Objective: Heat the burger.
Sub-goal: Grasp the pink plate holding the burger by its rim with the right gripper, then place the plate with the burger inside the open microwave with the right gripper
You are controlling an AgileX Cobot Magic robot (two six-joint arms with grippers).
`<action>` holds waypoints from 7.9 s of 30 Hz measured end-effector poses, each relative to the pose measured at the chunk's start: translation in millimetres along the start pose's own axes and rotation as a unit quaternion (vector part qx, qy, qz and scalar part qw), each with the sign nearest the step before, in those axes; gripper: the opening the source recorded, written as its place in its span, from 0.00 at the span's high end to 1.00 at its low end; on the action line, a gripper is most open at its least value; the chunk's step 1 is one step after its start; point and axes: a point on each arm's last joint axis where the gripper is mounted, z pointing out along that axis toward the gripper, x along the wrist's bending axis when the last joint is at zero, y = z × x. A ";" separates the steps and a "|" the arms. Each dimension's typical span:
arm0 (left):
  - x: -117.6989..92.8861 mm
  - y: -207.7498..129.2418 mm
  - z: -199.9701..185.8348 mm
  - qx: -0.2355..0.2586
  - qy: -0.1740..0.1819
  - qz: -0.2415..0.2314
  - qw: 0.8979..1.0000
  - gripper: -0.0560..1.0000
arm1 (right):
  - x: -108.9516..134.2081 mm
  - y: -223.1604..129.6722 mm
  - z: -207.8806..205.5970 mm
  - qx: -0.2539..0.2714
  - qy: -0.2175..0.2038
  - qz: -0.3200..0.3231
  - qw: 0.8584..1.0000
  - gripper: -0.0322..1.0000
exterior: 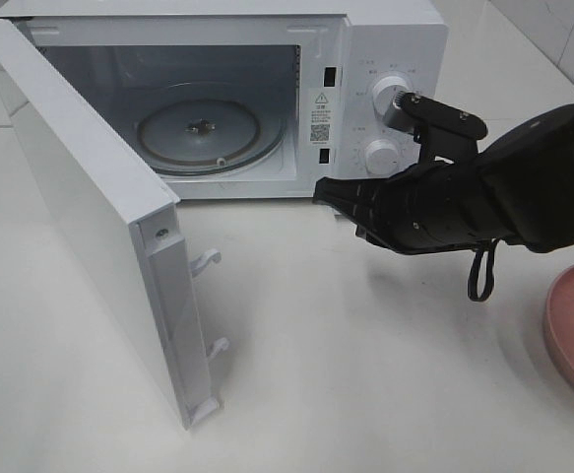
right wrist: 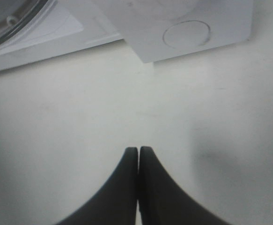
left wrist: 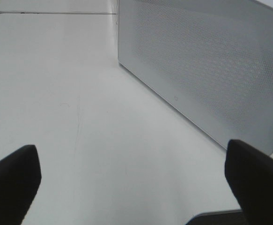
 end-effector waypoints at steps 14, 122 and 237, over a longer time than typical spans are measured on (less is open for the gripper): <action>0.0 0.0 0.0 0.000 0.000 0.000 1.000 0.01 | -44.9 11.0 -2.2 0.156 0.034 -0.093 0.983 0.95; 0.0 0.0 0.0 0.000 0.000 0.000 1.000 0.01 | -125.8 8.3 -31.1 0.308 -0.236 -0.188 0.902 0.95; 0.0 0.0 0.0 0.000 0.000 0.000 1.000 0.01 | -9.8 -88.8 -105.2 0.106 -0.021 -0.819 0.563 0.93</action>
